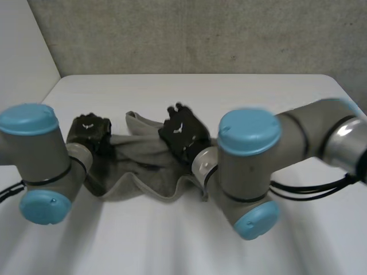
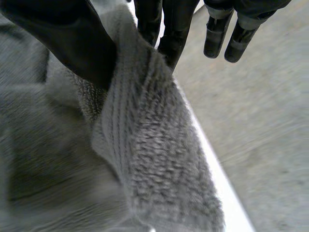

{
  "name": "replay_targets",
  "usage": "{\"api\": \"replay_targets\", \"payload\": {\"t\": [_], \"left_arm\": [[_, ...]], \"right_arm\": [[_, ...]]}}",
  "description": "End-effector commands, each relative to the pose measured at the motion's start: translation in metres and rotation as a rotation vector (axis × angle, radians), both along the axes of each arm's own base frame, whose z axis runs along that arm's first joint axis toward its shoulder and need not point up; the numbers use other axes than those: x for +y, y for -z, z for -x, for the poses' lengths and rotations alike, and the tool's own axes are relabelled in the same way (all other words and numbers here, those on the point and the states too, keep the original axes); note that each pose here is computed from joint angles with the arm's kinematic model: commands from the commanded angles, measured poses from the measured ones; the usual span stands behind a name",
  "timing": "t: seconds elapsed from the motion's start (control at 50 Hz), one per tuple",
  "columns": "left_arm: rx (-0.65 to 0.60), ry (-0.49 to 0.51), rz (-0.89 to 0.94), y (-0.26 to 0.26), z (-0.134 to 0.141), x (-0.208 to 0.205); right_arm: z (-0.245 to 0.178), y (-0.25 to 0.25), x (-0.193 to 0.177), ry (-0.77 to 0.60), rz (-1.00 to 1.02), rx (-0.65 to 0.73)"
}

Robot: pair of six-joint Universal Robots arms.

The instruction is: Fold the towel.

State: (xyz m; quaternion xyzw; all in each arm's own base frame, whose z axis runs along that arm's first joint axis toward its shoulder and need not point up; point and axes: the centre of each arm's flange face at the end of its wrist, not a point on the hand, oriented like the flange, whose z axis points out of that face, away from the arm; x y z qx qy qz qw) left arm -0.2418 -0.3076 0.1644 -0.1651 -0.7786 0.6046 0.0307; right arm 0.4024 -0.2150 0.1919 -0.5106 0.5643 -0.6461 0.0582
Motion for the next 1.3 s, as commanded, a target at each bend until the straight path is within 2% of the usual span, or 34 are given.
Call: {"api": "replay_targets", "payload": {"t": [0.02, 0.06, 0.08, 0.1, 0.12, 0.16, 0.24, 0.32, 0.34, 0.38, 0.4, 0.44, 0.46, 0.48, 0.52, 0.54, 0.58, 0.66, 0.76, 0.8, 0.82, 0.86, 0.88, 0.92, 0.94, 0.96, 0.98, 1.0, 1.06, 1.08, 1.1, 1.12, 1.2, 1.3], "left_arm": [[0.035, 0.106, 0.031, -0.048, 0.002, 0.025], [0.057, 0.222, -0.003, -0.068, 0.006, 0.046], [0.057, 0.223, -0.003, -0.068, 0.006, 0.047], [0.069, 0.286, -0.023, -0.077, 0.010, 0.057], [0.069, 0.286, -0.024, -0.077, 0.010, 0.057], [0.087, 0.384, -0.064, -0.090, 0.015, 0.073], [0.106, 0.423, -0.039, -0.103, 0.020, 0.070], [0.114, 0.368, 0.107, -0.118, 0.030, 0.030], [0.115, 0.367, 0.108, -0.118, 0.030, 0.030], [0.158, 0.312, 0.321, -0.144, 0.041, 0.005], [0.159, 0.312, 0.323, -0.144, 0.041, 0.004], [0.240, 0.295, 0.578, -0.185, 0.056, 0.001], [0.241, 0.295, 0.579, -0.185, 0.056, 0.001], [0.287, 0.298, 0.684, -0.201, 0.062, 0.004], [0.400, 0.343, 0.876, -0.246, 0.069, 0.030], [0.400, 0.343, 0.877, -0.246, 0.069, 0.030], [0.522, 0.398, 1.021, -0.293, 0.061, 0.075], [0.604, 0.443, 1.092, -0.321, 0.047, 0.103], [0.646, 0.533, 1.056, -0.317, 0.047, 0.118], [0.633, 0.595, 0.983, -0.299, 0.059, 0.123], [0.633, 0.596, 0.983, -0.299, 0.059, 0.123], [0.602, 0.664, 0.841, -0.261, 0.075, 0.129], [0.602, 0.665, 0.840, -0.261, 0.075, 0.129], [0.550, 0.725, 0.652, -0.208, 0.094, 0.129], [0.550, 0.725, 0.651, -0.207, 0.094, 0.129], [0.516, 0.762, 0.519, -0.171, 0.105, 0.133], [0.516, 0.763, 0.518, -0.171, 0.105, 0.133], [0.474, 0.808, 0.359, -0.133, 0.116, 0.143], [0.393, 0.847, 0.160, -0.088, 0.124, 0.158], [0.346, 0.865, 0.096, -0.073, 0.125, 0.166], [0.345, 0.865, 0.095, -0.073, 0.125, 0.166], [0.292, 0.873, 0.072, -0.065, 0.124, 0.169], [0.152, 0.855, 0.133, -0.063, 0.116, 0.162], [0.142, 0.793, 0.208, -0.086, 0.100, 0.144]], "right_arm": [[0.037, -0.069, 0.001, -0.004, 0.062, -0.093], [0.054, -0.086, 0.014, -0.076, 0.013, -0.069], [0.054, -0.086, 0.014, -0.076, 0.013, -0.069], [0.063, -0.089, 0.016, -0.098, -0.032, -0.044], [0.063, -0.089, 0.016, -0.098, -0.033, -0.043], [0.078, -0.089, 0.013, -0.117, -0.127, -0.001], [0.085, -0.091, 0.001, -0.112, -0.158, 0.008], [0.070, -0.094, -0.040, -0.090, -0.041, -0.042], [0.070, -0.095, -0.040, -0.090, -0.041, -0.042], [0.058, -0.118, -0.064, -0.037, 0.123, -0.131], [0.058, -0.118, -0.064, -0.037, 0.124, -0.132], [0.056, -0.159, -0.084, 0.063, 0.322, -0.289], [0.056, -0.159, -0.084, 0.063, 0.323, -0.290], [0.058, -0.184, -0.086, 0.105, 0.407, -0.396], [0.081, -0.255, -0.066, 0.140, 0.563, -0.640], [0.081, -0.255, -0.065, 0.140, 0.564, -0.641], [0.109, -0.298, -0.036, 0.112, 0.628, -0.797], [0.125, -0.304, -0.028, 0.082, 0.628, -0.822], [0.129, -0.284, -0.030, 0.032, 0.557, -0.759], [0.127, -0.258, -0.032, 0.012, 0.468, -0.683], [0.127, -0.258, -0.032, 0.012, 0.468, -0.682], [0.127, -0.225, -0.042, 0.008, 0.359, -0.593], [0.127, -0.224, -0.042, 0.008, 0.359, -0.593], [0.128, -0.171, -0.062, 0.016, 0.190, -0.487], [0.128, -0.171, -0.062, 0.016, 0.189, -0.487], [0.130, -0.141, -0.072, 0.033, 0.093, -0.429], [0.131, -0.112, -0.080, 0.052, 0.004, -0.362], [0.132, -0.112, -0.080, 0.052, 0.003, -0.362], [0.137, -0.053, -0.081, 0.089, -0.144, -0.106], [0.137, -0.053, -0.081, 0.089, -0.145, -0.105], [0.137, -0.046, -0.077, 0.077, -0.161, -0.053], [0.138, -0.046, -0.076, 0.082, -0.146, -0.012], [0.144, -0.067, -0.079, 0.156, -0.099, -0.042], [0.151, -0.093, -0.074, 0.231, -0.039, -0.085]]}}
